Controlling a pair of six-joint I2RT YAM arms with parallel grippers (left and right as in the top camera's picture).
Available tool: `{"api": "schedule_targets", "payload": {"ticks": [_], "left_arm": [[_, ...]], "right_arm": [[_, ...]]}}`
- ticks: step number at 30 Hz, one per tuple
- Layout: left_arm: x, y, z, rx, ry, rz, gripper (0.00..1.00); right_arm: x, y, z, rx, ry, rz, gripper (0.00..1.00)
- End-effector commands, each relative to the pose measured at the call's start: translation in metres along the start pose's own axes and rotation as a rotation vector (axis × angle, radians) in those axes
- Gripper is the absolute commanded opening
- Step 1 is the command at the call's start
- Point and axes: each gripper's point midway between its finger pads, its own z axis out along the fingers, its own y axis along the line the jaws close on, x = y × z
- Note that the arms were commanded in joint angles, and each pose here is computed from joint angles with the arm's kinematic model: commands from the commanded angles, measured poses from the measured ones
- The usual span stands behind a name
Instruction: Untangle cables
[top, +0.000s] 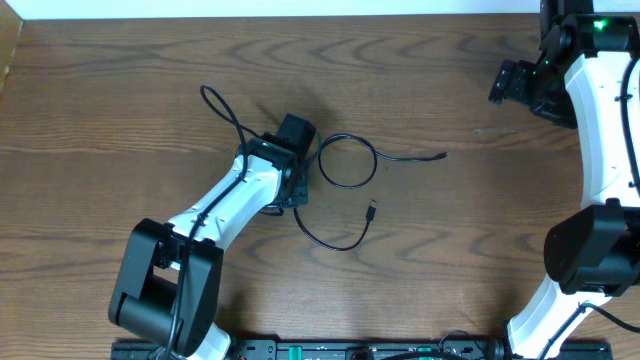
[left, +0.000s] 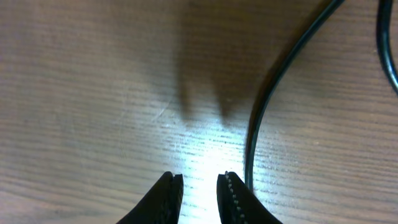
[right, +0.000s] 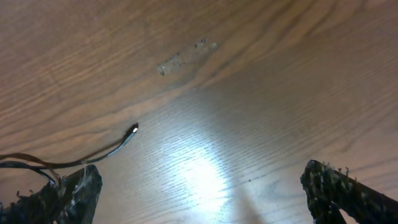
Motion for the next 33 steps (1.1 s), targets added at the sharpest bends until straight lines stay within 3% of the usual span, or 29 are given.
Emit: {"api": "schedule_targets", "payload": {"ticks": [1, 15, 18, 33], "left_arm": [[0.008, -0.013, -0.002, 0.062, 0.032, -0.039, 0.25], [0.020, -0.025, 0.007, 0.114, 0.064, -0.073, 0.25], [0.024, -0.024, 0.012, 0.106, 0.077, -0.071, 0.34], [0.029, -0.038, 0.029, 0.155, 0.129, -0.065, 0.30]], "right_arm": [[-0.002, 0.004, -0.014, -0.050, -0.029, -0.004, 0.99], [0.002, 0.009, -0.014, -0.076, -0.010, -0.008, 0.99], [0.003, 0.009, -0.014, -0.077, -0.006, -0.008, 0.99], [0.004, 0.010, -0.015, -0.084, -0.002, -0.009, 0.99]]}}
